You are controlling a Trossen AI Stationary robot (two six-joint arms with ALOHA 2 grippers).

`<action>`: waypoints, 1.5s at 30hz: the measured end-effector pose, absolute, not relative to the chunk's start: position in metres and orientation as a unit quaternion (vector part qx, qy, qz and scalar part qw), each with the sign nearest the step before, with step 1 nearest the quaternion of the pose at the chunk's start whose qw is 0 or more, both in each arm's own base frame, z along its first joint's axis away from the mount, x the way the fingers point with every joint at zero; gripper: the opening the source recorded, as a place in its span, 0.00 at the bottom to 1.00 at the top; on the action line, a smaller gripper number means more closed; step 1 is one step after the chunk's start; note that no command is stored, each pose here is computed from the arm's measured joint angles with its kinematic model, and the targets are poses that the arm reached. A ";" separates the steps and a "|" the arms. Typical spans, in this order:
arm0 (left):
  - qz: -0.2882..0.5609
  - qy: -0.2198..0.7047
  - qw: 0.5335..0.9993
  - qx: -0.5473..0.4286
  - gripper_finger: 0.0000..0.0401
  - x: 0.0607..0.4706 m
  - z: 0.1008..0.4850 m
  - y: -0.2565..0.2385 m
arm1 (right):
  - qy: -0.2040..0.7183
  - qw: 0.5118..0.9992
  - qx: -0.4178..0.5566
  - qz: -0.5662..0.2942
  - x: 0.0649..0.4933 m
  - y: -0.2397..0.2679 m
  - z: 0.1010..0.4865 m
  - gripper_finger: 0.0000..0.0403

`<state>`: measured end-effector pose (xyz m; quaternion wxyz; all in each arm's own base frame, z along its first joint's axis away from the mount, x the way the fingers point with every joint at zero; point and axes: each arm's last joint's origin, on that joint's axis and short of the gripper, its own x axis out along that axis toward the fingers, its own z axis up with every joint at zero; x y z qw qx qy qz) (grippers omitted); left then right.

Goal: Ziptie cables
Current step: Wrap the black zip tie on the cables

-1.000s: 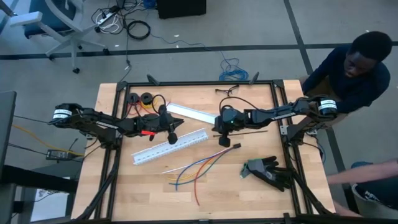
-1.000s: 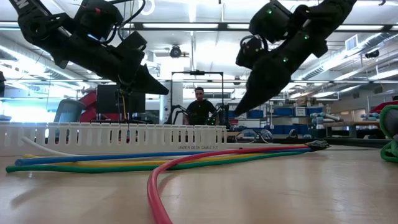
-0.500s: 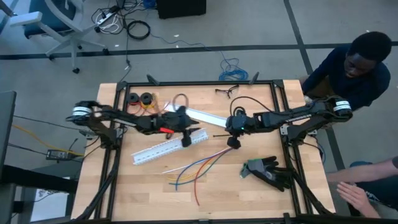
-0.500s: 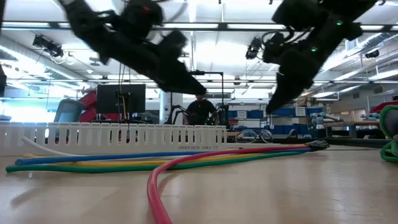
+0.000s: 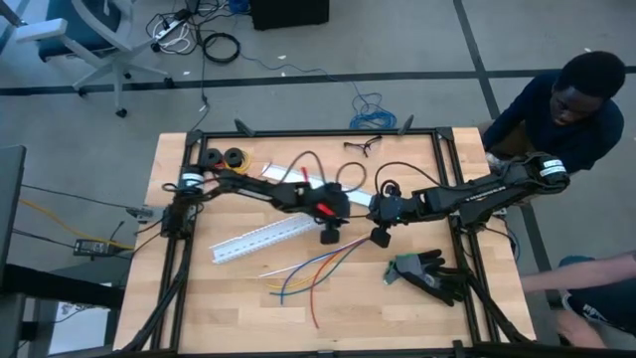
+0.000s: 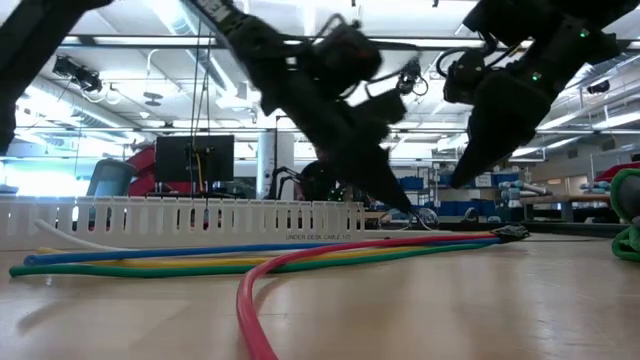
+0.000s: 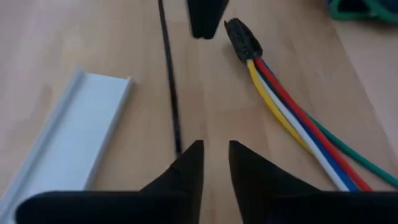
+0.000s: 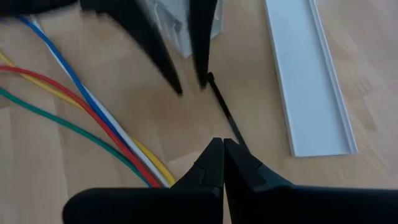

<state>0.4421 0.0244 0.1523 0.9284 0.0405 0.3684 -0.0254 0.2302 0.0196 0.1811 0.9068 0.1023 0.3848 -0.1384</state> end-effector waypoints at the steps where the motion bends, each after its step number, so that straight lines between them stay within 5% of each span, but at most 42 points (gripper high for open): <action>1: -0.022 0.378 0.925 0.041 0.17 0.447 0.152 0.022 | 0.384 0.907 0.102 -0.138 0.230 0.020 0.181 0.00; 7: 0.004 0.408 0.910 0.075 0.02 0.456 0.165 -0.004 | 0.387 0.907 0.097 -0.136 0.230 0.020 0.181 0.00; 25: 0.143 0.563 0.814 0.028 0.00 0.417 0.150 -0.043 | 0.391 0.908 0.077 -0.128 0.230 0.020 0.181 0.00; 30: 0.168 0.576 0.800 0.016 0.00 0.396 0.135 -0.028 | 0.395 0.909 0.061 -0.121 0.230 0.020 0.180 0.00; 39: 0.129 0.516 0.847 -0.022 0.00 0.381 0.127 0.026 | 0.390 0.912 0.042 -0.117 0.231 0.016 0.181 0.00; 45: 0.211 0.466 0.859 -0.016 0.00 0.379 0.126 0.086 | 0.375 0.918 0.048 -0.121 0.234 0.014 0.184 0.00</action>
